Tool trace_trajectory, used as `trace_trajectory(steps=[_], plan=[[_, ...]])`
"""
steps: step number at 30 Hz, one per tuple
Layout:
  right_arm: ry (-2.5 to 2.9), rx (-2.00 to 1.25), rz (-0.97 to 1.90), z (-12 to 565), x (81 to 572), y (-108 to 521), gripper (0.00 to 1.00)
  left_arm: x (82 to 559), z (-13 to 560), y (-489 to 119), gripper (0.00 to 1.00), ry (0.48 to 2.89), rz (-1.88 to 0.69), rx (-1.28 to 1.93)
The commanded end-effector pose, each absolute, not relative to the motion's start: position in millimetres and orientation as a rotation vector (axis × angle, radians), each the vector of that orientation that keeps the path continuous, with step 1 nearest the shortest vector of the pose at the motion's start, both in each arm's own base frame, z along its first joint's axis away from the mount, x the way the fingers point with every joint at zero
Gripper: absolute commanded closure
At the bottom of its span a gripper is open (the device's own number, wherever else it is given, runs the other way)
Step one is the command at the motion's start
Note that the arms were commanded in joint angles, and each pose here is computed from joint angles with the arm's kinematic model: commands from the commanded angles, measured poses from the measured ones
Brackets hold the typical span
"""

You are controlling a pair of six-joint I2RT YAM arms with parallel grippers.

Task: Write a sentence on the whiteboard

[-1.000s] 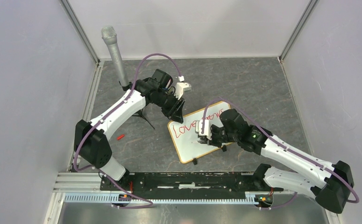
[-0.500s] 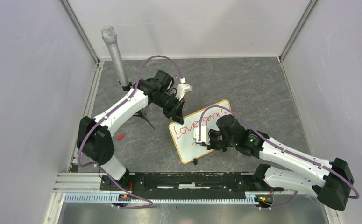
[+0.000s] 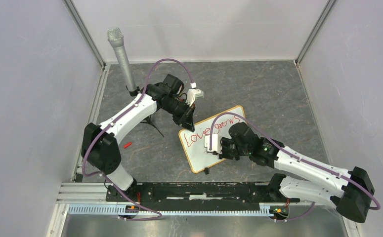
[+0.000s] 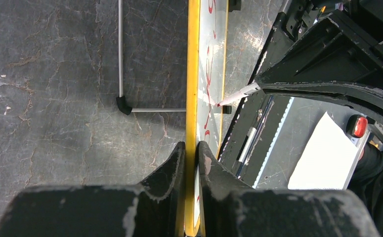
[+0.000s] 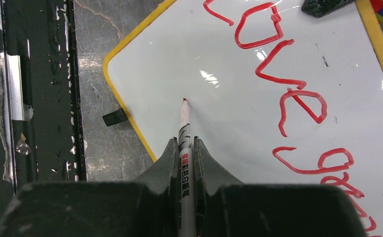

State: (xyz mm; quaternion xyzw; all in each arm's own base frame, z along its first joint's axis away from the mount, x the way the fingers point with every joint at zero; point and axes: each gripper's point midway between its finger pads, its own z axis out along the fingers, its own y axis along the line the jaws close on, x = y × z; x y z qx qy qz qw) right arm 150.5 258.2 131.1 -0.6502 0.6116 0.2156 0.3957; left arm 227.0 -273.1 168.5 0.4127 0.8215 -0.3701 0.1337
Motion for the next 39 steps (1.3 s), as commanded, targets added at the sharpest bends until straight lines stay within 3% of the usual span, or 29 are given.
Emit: trace_trajectory(steps=[1,8,39], plan=[[1.525,-1.584,0.504,145,163,266,1.00,222,166,-273,0.98,2.408,-1.084,1.205],[1.505,-1.567,0.527,158,166,275,1.00,222,166,-274,0.97,2.405,-1.087,1.209],[1.512,-1.723,0.483,123,145,262,1.00,219,160,-271,0.98,2.420,-1.081,1.227]])
